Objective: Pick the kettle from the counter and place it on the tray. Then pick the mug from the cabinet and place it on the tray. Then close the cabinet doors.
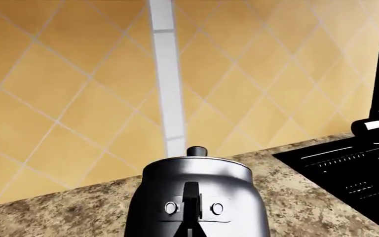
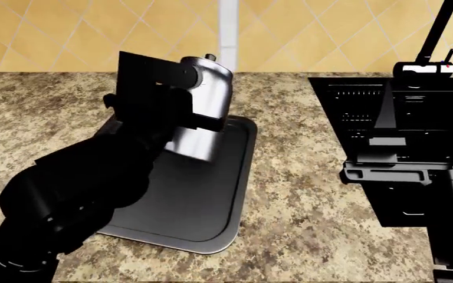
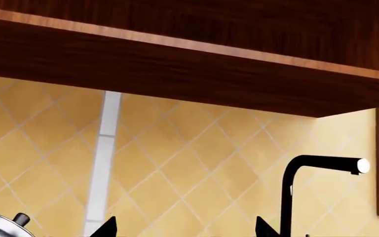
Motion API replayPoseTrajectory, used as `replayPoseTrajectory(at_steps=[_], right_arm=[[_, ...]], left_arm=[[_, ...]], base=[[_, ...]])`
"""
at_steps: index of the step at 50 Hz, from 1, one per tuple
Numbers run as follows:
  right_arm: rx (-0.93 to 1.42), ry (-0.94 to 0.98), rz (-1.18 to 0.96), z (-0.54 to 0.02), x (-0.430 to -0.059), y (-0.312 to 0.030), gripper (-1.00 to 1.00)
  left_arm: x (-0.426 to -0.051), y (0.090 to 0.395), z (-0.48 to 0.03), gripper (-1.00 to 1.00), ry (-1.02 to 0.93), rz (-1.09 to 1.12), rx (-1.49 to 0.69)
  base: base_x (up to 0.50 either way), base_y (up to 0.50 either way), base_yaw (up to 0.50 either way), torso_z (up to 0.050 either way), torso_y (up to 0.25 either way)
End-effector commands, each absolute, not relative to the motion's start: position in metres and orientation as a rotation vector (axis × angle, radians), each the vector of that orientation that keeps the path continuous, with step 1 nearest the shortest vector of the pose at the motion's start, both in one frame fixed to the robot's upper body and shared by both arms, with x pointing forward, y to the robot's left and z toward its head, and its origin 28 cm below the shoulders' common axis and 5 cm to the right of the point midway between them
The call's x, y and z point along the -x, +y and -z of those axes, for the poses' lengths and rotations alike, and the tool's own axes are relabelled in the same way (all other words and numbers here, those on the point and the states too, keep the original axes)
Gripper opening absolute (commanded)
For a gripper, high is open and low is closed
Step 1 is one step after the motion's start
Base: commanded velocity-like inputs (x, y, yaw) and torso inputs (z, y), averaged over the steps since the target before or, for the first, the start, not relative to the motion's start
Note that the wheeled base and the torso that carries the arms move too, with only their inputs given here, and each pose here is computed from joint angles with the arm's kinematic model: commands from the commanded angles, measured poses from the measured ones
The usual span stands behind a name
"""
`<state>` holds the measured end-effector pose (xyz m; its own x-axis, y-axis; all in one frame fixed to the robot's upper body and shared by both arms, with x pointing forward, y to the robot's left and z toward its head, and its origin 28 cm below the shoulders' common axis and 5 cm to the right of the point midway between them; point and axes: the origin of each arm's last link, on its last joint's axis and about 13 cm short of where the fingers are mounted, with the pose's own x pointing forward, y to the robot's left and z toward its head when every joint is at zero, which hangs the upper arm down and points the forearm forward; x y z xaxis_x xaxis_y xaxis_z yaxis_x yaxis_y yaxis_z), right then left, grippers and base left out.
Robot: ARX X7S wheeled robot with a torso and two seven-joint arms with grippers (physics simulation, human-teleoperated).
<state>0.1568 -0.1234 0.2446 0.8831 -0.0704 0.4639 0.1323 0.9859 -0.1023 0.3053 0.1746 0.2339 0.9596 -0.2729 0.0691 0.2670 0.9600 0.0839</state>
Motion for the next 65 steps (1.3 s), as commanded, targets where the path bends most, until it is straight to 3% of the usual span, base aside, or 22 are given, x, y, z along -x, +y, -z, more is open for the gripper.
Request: replayPoseTrajectory(at_steps=[1, 20, 43, 44, 65], right_arm=[[0.134, -0.473, 0.102, -0.243, -0.158, -0.122, 1.00], [0.138, -0.471, 0.097, -0.243, -0.159, -0.120, 1.00], [0.141, -0.470, 0.087, -0.243, -0.158, -0.118, 1.00], [0.143, -0.471, 0.085, -0.243, -0.158, -0.117, 1.00], [0.139, -0.467, 0.083, -0.241, -0.159, -0.117, 1.00]], left_arm=[[-0.290, 0.185, -0.225, -1.00, -0.095, 0.266, -0.059], [-0.248, 0.190, -0.185, -1.00, -0.043, 0.333, -0.074], [-0.224, 0.199, -0.153, -1.00, 0.034, 0.334, -0.033], [-0.223, 0.199, -0.153, 1.00, 0.036, 0.334, -0.033], [-0.212, 0.204, -0.144, 1.00, 0.065, 0.318, -0.006]], base=[[0.00, 0.00, 0.00, 0.000, 0.000], [0.00, 0.00, 0.00, 0.000, 0.000], [0.00, 0.00, 0.00, 0.000, 0.000], [0.00, 0.00, 0.00, 0.000, 0.000], [0.00, 0.00, 0.00, 0.000, 0.000]])
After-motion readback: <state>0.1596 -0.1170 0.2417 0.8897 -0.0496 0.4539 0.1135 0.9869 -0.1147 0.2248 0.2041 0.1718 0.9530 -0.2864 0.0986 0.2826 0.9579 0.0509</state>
